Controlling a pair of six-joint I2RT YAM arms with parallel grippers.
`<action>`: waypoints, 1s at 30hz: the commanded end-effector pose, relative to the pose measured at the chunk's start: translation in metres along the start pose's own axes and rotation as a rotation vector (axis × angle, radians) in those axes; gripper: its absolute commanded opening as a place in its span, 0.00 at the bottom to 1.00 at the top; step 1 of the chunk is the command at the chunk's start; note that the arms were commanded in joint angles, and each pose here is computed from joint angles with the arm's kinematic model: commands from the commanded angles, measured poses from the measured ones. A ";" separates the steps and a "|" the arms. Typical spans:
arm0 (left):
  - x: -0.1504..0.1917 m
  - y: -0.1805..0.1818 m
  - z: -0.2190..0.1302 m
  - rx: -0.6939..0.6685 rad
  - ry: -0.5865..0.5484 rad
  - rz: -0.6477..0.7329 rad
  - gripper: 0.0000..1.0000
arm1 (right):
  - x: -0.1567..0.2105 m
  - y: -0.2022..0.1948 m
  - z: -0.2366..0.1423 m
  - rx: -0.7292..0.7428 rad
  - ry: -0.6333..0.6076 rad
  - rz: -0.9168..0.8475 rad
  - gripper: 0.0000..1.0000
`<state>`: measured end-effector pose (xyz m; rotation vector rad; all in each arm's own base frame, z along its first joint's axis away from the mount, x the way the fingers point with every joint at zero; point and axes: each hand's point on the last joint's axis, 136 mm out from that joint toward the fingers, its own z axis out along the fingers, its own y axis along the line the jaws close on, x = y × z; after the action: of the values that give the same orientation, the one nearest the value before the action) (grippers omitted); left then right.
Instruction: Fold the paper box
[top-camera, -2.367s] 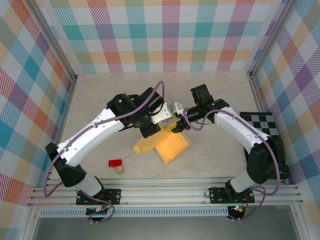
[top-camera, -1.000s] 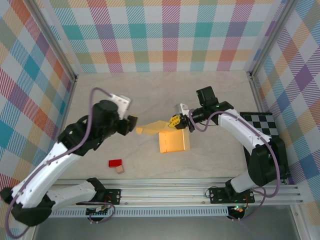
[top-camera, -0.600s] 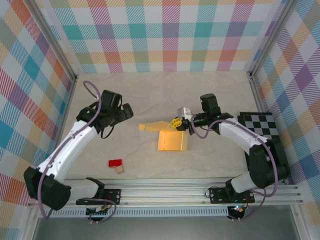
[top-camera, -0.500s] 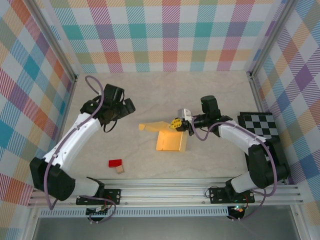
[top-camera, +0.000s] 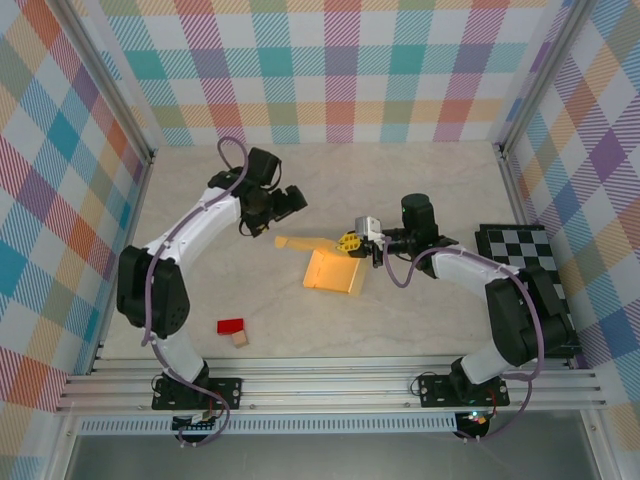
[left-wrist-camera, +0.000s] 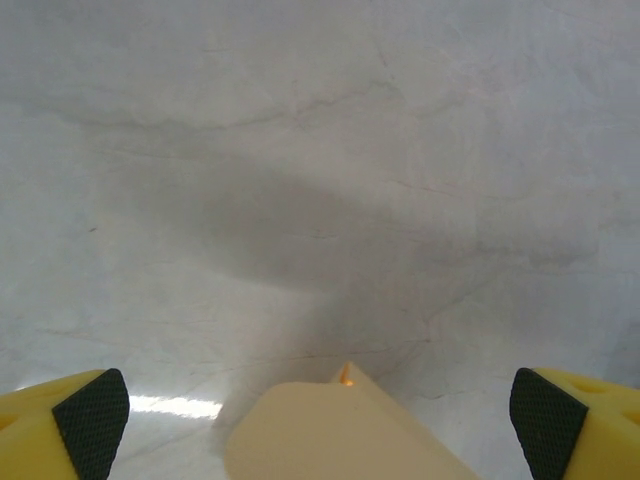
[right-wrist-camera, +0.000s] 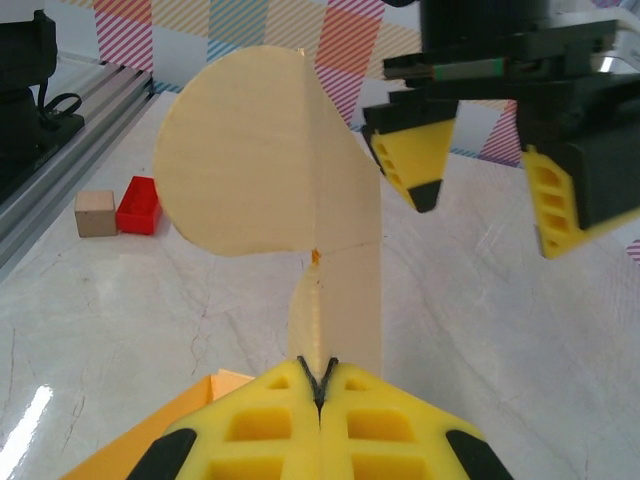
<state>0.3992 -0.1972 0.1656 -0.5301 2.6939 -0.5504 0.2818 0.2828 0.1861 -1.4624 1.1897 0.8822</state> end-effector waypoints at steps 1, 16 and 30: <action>-0.004 -0.022 0.004 0.042 0.032 0.114 0.99 | -0.004 0.010 0.002 -0.053 -0.036 -0.026 0.00; 0.060 -0.017 0.046 -0.012 0.236 0.134 0.99 | 0.013 0.015 0.004 -0.070 0.017 -0.021 0.00; 0.088 -0.047 0.048 0.049 0.315 0.140 0.99 | 0.033 0.019 0.004 -0.058 0.084 -0.010 0.00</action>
<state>0.3638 -0.2756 0.1114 -0.2614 2.9539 -0.6527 0.2746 0.2792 0.1630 -1.5405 1.1962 0.8606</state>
